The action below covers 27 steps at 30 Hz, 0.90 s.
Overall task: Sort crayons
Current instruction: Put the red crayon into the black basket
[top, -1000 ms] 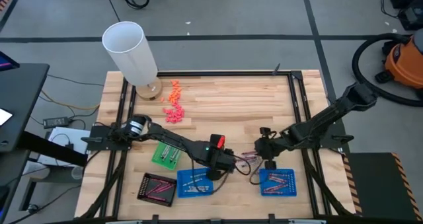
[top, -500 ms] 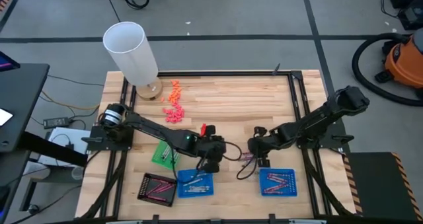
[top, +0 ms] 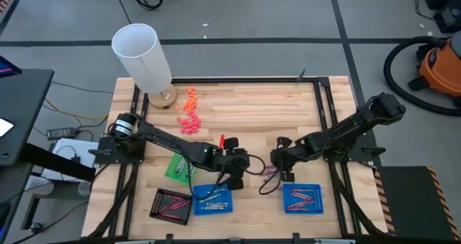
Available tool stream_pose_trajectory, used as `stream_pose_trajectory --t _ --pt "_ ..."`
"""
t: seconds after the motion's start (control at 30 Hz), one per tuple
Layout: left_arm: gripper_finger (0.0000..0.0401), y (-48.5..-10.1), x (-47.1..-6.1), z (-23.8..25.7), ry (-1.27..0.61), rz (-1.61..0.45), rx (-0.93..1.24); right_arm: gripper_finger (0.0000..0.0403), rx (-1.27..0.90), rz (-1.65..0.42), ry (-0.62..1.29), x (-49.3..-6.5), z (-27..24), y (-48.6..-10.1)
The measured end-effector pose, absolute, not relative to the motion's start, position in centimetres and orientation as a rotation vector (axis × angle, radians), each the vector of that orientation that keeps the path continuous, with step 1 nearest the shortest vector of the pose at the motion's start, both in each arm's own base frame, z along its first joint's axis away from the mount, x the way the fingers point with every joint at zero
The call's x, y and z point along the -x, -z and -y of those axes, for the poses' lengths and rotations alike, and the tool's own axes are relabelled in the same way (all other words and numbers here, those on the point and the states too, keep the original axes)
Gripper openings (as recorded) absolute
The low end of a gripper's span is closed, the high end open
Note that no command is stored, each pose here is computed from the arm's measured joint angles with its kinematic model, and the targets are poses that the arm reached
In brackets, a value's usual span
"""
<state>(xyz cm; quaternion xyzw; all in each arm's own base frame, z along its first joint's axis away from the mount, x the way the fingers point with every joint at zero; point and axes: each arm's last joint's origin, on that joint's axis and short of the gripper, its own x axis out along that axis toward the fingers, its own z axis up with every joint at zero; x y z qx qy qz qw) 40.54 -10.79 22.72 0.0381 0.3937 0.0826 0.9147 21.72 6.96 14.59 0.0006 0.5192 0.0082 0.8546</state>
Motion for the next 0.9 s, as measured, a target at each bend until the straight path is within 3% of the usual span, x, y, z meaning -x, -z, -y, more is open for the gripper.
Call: stream_pose_trajectory --t 0.9 --pt "0.0194 -22.8 -40.7 10.7 -0.176 -0.797 -0.065 0.0132 0.01 -1.089 -0.021 -20.8 -7.0 -15.2"
